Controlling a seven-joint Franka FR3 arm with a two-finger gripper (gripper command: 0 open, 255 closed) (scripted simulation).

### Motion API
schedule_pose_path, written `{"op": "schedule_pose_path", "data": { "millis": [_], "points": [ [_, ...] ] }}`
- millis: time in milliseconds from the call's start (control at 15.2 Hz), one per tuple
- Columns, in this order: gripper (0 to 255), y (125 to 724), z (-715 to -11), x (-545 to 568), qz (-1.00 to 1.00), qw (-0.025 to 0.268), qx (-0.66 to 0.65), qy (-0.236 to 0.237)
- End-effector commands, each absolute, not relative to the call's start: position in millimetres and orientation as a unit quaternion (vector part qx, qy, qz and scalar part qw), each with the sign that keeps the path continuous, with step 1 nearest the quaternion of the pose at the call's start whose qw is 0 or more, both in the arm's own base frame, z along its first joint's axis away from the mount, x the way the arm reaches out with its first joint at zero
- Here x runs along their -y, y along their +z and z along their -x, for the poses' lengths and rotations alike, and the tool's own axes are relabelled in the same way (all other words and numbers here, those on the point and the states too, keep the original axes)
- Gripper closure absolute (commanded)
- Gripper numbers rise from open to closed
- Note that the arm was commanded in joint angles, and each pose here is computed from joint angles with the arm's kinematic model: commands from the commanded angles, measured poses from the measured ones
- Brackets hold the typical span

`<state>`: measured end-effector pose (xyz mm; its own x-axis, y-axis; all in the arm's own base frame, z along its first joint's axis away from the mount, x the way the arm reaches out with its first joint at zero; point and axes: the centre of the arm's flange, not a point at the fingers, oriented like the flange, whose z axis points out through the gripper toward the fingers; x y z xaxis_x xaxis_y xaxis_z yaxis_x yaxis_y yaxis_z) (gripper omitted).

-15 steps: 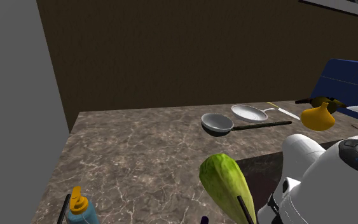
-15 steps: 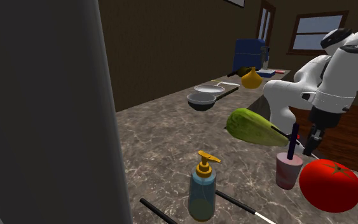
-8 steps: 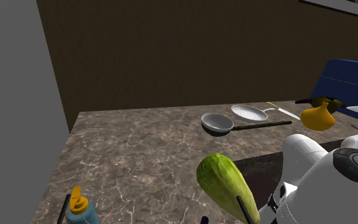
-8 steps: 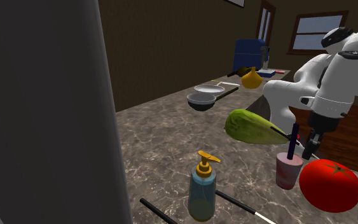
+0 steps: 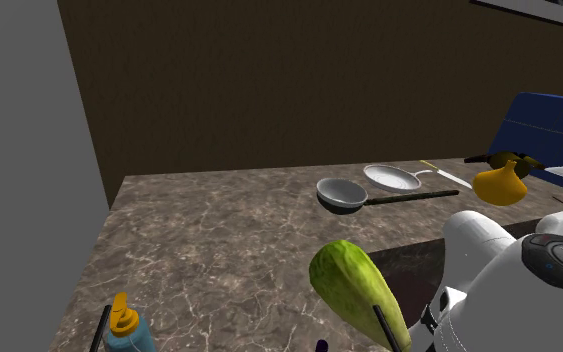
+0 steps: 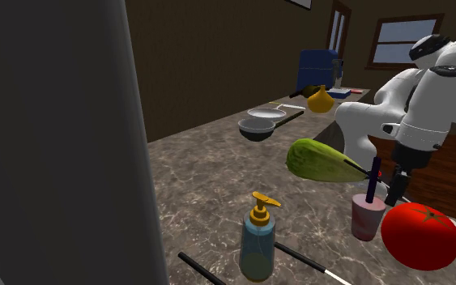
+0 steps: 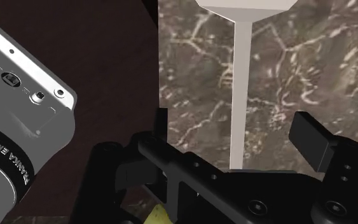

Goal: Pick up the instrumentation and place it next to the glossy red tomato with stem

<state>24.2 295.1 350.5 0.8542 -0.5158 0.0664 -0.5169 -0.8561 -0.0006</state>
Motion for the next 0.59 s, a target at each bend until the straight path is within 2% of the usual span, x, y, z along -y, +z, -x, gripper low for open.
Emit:
{"op": "schedule_pose_path", "data": {
  "millis": [0, 198, 528],
  "points": [
    [0, 364, -24, -296, -0.963, 0.009, 0.268, 0.032],
    [0, 400, -21, -297, -0.963, 0.009, 0.268, 0.032],
    [0, 400, -21, -297, -0.963, 0.009, 0.268, 0.032]
  ]
}}
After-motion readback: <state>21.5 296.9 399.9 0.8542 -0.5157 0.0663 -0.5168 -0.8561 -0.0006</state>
